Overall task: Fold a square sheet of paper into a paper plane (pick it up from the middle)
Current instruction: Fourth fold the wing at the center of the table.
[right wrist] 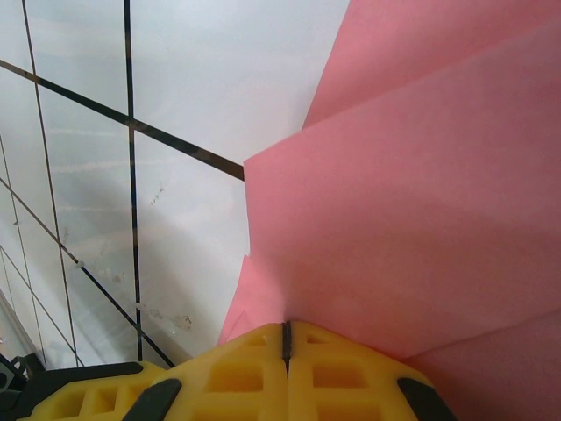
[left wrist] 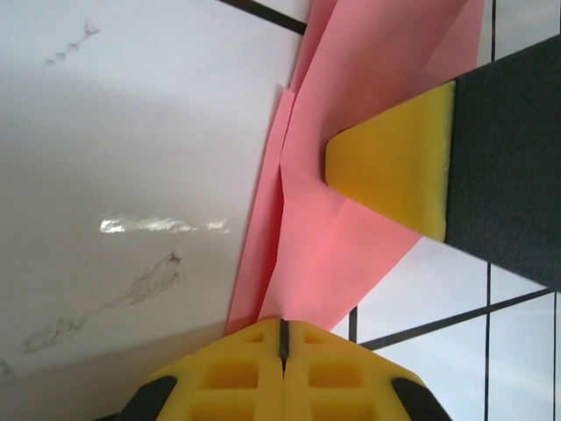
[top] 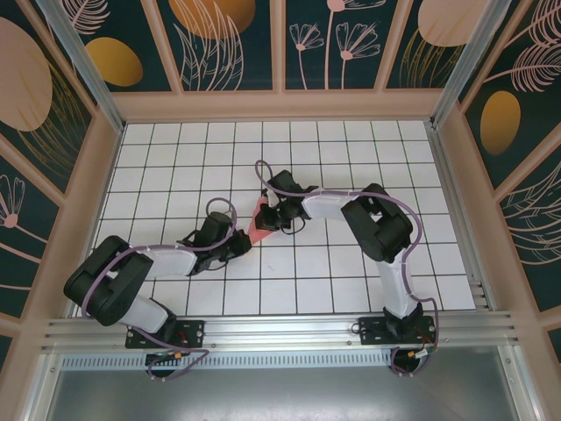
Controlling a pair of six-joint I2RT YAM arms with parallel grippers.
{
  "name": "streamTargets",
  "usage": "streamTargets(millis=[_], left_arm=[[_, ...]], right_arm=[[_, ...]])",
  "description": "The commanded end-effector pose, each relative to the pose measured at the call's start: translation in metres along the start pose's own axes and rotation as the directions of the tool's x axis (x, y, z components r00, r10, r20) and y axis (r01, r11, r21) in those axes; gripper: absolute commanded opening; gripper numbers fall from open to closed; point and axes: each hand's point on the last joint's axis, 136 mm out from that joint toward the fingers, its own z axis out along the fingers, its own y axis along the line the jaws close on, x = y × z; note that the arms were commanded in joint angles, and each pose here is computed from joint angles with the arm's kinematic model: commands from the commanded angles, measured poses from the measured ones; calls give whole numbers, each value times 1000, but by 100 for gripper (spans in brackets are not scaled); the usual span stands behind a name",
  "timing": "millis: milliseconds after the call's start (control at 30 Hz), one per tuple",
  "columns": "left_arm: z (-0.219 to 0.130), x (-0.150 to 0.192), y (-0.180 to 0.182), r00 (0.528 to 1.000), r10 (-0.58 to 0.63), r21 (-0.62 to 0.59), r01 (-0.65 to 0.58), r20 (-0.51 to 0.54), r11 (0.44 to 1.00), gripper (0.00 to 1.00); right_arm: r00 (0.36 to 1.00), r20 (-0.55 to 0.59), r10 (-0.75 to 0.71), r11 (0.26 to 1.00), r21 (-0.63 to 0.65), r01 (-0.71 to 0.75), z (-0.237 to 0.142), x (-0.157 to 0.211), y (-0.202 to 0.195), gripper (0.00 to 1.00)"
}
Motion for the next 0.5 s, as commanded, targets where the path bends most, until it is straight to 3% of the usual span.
streamTargets(millis=[0,167,467], left_arm=[[-9,52,53,984,-60,-166,33,-165,986,3],[-17,46,44,988,-38,-149,16,-150,989,4],[-36,-38,-37,990,2,65,-11,143,998,5]], right_arm=[[997,-36,72,986,151,-66,14,17,-48,6],[996,-38,80,985,154,-73,15,18,-51,6],[995,-36,90,985,153,-84,16,16,-54,6]])
